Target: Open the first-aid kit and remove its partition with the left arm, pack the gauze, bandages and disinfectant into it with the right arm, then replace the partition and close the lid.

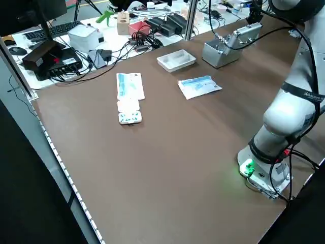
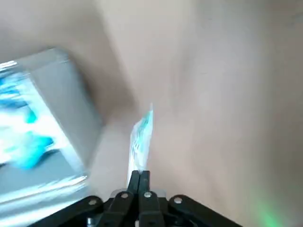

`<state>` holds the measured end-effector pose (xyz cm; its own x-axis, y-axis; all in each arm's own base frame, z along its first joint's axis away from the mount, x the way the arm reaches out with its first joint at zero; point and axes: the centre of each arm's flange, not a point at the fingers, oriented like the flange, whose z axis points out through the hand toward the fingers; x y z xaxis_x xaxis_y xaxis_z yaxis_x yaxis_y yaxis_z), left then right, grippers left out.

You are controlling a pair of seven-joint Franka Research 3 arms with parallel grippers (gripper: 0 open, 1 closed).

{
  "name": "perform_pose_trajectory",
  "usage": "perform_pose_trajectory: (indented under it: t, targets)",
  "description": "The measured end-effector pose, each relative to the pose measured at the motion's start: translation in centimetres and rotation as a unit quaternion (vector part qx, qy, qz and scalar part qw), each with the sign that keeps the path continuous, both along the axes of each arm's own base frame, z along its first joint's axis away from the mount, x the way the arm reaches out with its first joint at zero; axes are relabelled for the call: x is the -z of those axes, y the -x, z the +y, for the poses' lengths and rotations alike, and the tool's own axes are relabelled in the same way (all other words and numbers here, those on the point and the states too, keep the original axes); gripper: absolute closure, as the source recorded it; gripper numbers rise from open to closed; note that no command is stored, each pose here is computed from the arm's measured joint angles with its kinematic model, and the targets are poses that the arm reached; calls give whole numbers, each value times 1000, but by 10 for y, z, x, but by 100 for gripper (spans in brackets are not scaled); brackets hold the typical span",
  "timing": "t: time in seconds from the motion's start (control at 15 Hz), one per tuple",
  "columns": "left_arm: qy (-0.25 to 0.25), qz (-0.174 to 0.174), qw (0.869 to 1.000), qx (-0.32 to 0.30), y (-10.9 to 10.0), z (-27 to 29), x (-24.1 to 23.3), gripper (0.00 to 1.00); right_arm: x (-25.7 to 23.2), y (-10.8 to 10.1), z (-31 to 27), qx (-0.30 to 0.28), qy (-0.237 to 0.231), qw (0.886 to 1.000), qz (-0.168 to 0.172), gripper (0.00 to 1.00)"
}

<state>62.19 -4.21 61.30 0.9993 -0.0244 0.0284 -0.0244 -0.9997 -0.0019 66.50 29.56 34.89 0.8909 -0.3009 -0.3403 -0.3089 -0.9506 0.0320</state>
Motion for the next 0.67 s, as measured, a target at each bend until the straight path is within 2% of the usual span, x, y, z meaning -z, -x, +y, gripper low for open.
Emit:
perform_pose_trajectory:
  t: [0.33,0.47,0.67]
  targets:
    - [0,0,1000,-3,0,3,0,0,-40,6,54,6,-76,995,-57,99]
    - [0,-1,1000,-7,0,8,-1,0,-55,3,70,11,-115,989,-96,99]
    - [0,-1,1000,-8,0,10,-1,0,-58,4,95,10,-149,980,-131,99]
